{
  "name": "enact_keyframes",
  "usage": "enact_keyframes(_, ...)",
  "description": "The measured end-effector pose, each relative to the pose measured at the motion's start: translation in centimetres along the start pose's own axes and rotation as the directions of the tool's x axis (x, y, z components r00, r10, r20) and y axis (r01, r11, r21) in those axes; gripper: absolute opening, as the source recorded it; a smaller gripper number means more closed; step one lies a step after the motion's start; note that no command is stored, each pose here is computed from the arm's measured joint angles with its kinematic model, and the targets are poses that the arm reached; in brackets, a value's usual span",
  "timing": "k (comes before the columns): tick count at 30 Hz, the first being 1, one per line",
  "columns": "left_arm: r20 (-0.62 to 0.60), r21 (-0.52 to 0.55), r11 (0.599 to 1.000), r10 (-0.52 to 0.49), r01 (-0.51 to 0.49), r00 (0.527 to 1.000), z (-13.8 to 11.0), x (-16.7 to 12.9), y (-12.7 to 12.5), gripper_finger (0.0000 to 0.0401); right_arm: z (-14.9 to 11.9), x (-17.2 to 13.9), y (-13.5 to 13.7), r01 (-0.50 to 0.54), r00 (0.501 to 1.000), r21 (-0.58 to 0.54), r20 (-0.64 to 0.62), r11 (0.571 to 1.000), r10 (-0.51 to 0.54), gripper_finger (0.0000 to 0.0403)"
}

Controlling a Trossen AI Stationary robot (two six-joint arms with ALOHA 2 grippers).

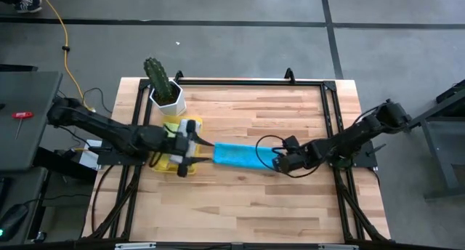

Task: Fold microfiber towels
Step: Fold the blue microfiber towel

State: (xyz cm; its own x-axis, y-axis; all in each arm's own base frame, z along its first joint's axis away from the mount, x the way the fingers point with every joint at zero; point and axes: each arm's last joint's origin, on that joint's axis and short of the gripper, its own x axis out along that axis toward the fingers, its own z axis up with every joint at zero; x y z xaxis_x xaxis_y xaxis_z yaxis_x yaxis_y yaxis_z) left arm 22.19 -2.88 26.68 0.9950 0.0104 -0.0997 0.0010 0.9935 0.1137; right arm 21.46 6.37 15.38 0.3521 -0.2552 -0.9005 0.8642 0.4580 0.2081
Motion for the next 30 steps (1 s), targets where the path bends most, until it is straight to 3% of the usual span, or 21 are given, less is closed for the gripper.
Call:
enact_keyframes(7, 0.041, -0.113, 0.992, 0.061, -0.056, 0.997, 1.1, -1.6, 0.5, 0.0202, 0.3, 1.2, 0.5, -0.012, 0.999, 0.045, -0.047, 0.999, 0.014, 0.0215)
enact_keyframes(11, 0.042, -0.119, 0.991, 0.065, -0.059, 0.997, 1.2, -1.9, 0.6, 0.0202, 0.2, 2.0, 1.0, -0.037, 0.998, 0.076, -0.053, 0.996, 0.041, 0.0215)
enact_keyframes(23, 0.005, -0.116, 0.991, 0.062, -0.061, 0.998, 0.8, -1.8, 0.5, 0.0202, -0.4, 3.5, 1.1, 0.022, 0.998, 0.074, -0.058, 0.997, -0.018, 0.0213)
enact_keyframes(26, 0.004, -0.115, 0.991, 0.062, -0.062, 0.998, 0.8, -1.8, 0.5, 0.0202, -0.4, 3.5, 1.1, 0.023, 0.999, 0.03, -0.05, 0.999, -0.022, 0.0191)
enact_keyframes(30, 0.004, -0.116, 0.991, 0.064, -0.063, 0.998, 0.8, -1.8, 0.5, 0.0202, -0.4, 3.6, 0.7, 0.061, 0.997, -0.026, -0.05, 0.998, -0.063, 0.0131)
